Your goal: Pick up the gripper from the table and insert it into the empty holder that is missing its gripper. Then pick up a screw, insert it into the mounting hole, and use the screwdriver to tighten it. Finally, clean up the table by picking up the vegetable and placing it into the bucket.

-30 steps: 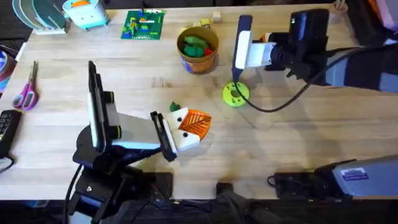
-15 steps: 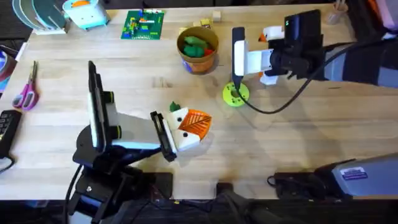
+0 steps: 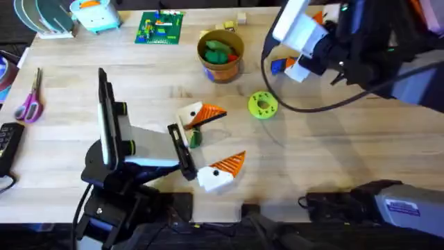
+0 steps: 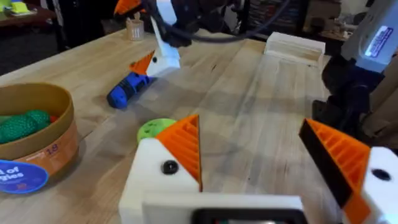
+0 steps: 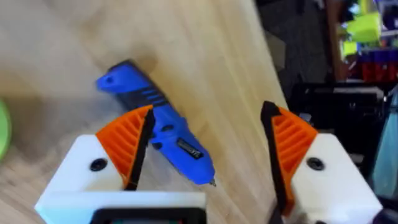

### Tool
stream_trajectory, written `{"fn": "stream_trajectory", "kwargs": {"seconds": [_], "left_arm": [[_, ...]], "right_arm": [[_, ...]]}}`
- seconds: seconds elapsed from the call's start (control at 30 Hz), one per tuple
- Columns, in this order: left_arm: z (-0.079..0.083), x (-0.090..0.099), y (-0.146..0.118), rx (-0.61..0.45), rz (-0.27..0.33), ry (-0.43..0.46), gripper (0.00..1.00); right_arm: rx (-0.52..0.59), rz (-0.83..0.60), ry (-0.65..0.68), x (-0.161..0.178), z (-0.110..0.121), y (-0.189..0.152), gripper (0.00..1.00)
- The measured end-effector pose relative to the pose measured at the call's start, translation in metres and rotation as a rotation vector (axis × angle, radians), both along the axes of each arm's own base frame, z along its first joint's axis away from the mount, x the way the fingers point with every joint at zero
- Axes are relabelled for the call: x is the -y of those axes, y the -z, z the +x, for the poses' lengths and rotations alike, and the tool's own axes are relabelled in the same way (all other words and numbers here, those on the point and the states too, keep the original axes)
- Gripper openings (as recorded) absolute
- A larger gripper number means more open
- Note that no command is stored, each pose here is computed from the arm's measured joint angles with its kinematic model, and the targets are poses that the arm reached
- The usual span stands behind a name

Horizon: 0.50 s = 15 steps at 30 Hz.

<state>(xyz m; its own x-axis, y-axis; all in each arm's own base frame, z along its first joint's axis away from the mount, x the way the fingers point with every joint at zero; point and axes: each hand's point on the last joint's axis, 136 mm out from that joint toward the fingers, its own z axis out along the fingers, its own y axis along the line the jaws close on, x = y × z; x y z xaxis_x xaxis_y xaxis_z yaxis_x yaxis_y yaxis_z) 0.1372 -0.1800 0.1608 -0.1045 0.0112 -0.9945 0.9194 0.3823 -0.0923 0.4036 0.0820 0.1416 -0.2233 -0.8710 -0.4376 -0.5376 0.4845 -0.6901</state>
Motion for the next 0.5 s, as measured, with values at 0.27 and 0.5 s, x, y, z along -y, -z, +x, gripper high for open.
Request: {"fn": "stream_trajectory", "kwargs": {"seconds": [0.27,0.5], "left_arm": [[0.011,-0.005,-0.006,0.009,-0.017,-0.069,0.993],[0.034,-0.038,-0.011,-0.249,-0.008,-0.369,0.995]], "right_arm": [[0.106,0.251,0.132,0.002,-0.007,-0.052,0.991],[0.132,0.322,0.126,-0.011,-0.014,-0.068,0.992]]}}
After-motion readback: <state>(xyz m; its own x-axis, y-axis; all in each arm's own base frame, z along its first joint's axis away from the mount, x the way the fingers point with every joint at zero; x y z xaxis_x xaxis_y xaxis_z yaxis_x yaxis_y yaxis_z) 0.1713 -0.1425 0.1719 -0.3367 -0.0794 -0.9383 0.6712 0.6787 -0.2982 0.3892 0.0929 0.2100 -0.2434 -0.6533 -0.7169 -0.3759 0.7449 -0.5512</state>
